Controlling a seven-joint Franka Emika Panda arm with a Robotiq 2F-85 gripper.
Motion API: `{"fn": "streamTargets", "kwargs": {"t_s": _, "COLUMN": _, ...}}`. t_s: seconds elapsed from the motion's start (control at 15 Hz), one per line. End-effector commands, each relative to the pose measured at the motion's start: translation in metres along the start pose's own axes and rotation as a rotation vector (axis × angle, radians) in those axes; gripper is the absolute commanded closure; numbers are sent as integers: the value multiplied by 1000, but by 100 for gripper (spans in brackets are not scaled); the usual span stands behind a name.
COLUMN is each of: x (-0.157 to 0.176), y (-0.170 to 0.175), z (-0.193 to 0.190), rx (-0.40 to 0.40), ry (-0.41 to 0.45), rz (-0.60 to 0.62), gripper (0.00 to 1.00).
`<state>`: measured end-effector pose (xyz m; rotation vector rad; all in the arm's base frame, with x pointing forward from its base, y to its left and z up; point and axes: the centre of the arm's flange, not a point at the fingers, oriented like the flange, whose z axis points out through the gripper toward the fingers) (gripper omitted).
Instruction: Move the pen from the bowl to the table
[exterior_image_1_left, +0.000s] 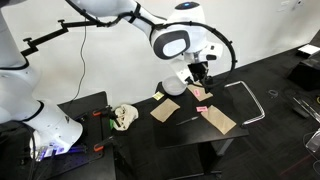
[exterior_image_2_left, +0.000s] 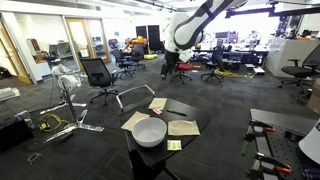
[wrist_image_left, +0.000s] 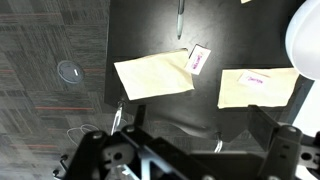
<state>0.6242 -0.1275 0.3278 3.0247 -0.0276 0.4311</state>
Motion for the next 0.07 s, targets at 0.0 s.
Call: {"fn": "streamTargets", "kwargs": {"t_s": 0.0, "x": -1, "y": 0, "z": 1, "rx": 0, "ry": -2, "rz": 0, "gripper": 0}}
